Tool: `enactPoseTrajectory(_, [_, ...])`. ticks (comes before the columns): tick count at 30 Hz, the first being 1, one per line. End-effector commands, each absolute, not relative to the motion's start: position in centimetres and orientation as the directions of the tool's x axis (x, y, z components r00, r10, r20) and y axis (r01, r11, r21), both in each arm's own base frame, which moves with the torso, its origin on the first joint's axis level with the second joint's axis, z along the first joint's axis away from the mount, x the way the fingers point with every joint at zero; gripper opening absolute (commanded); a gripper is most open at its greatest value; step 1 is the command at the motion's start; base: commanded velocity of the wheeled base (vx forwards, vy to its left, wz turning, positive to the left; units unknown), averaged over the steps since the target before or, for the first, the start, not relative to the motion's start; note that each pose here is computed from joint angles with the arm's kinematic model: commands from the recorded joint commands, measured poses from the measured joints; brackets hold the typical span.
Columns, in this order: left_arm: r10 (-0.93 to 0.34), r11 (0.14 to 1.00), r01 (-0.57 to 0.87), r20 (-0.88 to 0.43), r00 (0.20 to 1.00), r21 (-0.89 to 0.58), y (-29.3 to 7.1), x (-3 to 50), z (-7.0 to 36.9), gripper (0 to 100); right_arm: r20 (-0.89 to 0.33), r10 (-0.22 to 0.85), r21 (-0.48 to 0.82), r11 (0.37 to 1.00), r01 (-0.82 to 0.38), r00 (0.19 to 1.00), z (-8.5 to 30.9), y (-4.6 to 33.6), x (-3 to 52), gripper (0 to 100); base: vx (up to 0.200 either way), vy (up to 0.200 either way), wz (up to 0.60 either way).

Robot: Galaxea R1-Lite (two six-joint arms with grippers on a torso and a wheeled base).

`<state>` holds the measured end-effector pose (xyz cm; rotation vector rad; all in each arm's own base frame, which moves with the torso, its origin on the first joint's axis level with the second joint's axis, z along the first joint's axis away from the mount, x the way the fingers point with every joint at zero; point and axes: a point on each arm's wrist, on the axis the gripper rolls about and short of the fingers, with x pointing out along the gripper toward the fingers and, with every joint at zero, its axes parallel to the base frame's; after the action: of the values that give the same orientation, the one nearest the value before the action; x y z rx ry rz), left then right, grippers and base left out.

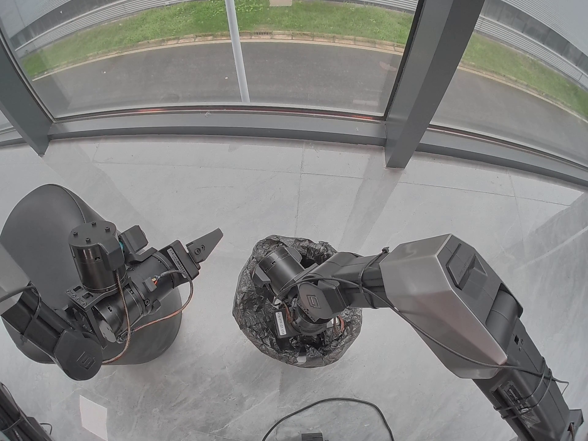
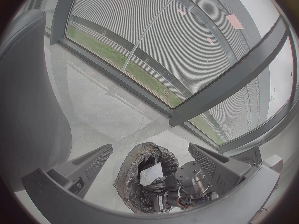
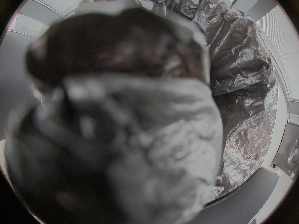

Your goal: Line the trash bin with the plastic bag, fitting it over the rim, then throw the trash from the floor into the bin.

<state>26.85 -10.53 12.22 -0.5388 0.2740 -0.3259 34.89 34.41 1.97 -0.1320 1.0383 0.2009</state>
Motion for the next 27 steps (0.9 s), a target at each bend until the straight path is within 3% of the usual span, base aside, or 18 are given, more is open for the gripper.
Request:
enactPoseTrajectory(1, [-0.372, 0.809, 0.229, -0.169, 0.913, -0.541, -10.5, 26.9, 12.2, 100, -0.867, 0.100, -0.016, 0.974, -0.227, 0.488, 1.8, 34.4, 34.9, 0, 0.000, 0.000, 0.00])
enactPoseTrajectory(3, [-0.372, 0.809, 0.229, -0.169, 0.913, -0.541, -10.5, 26.9, 12.2, 100, -0.865, 0.102, -0.014, 0.974, -0.227, 0.492, 2.0, 34.4, 34.9, 0, 0.000, 0.000, 0.00])
enactPoseTrajectory(4, [-0.372, 0.809, 0.230, -0.168, 0.913, -0.541, -10.5, 26.9, 12.2, 100, -0.864, 0.103, -0.013, 0.974, -0.227, 0.493, 2.1, 34.4, 34.9, 100, 0.000, 0.000, 0.00])
enactPoseTrajectory(14, [-0.372, 0.810, 0.229, -0.171, 0.913, -0.539, -10.5, 26.8, 12.2, 100, -0.850, 0.122, 0.025, 0.981, -0.193, 0.512, 3.9, 34.3, 34.8, 100, 0.000, 0.000, 0.00])
enactPoseTrajectory(27, [-0.373, 0.810, 0.229, -0.172, 0.912, -0.540, -10.6, 26.8, 12.1, 100, -0.784, 0.224, 0.123, 0.970, -0.209, 0.579, 12.3, 33.9, 32.5, 100, 0.000, 0.000, 0.00])
